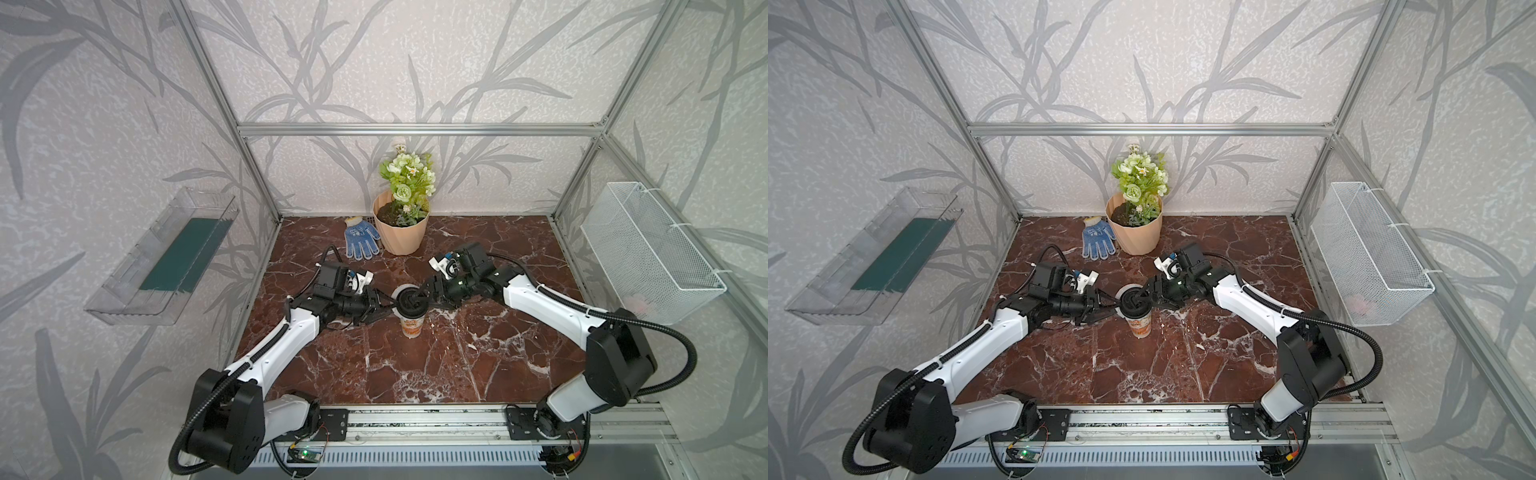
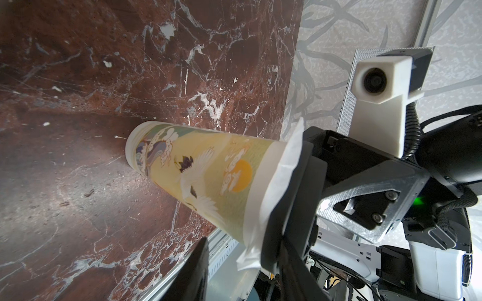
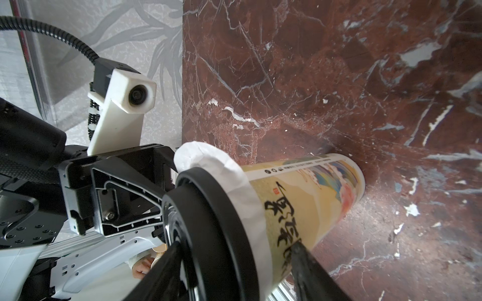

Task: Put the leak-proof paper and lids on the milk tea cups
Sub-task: Secure the cup lid on the cup.

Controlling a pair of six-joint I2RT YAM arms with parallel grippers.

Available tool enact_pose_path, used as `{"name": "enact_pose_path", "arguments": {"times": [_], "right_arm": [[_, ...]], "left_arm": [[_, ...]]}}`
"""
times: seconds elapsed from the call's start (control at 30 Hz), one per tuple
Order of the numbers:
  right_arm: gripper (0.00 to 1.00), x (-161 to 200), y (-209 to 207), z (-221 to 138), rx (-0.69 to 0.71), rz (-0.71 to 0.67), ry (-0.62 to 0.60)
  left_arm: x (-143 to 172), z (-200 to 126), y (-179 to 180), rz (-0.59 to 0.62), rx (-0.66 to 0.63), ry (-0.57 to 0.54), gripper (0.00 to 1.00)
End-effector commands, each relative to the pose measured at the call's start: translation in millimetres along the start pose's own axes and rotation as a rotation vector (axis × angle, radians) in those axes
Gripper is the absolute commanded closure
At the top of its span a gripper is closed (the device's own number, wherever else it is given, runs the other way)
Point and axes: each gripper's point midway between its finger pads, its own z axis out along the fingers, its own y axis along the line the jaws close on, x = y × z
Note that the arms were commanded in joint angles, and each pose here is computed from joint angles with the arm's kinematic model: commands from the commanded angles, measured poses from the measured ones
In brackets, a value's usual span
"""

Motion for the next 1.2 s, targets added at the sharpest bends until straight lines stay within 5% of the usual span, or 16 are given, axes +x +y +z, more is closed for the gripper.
{"name": "enact_pose_path", "arguments": {"times": [0.0, 0.53, 0.83, 1.17], "right_arm": [[0.36, 20, -40, 12, 0.12, 0.091, 0.061], [0.36, 20, -42, 12, 0.125, 0.094, 0.063], [0.36, 19, -40, 10, 0.119, 0.088, 0.059], [0.36, 21, -44, 11, 0.127, 0.094, 0.066]], "left_arm": [[13, 8, 53, -0.138, -0.169, 0.031, 0.6], [21, 8, 78, -0.16, -0.275, 0.077, 0.62], [1, 2, 37, -0.103, -0.169, 0.002, 0.6], [12, 13, 78, -0.197, -0.267, 0.04, 0.62]]}}
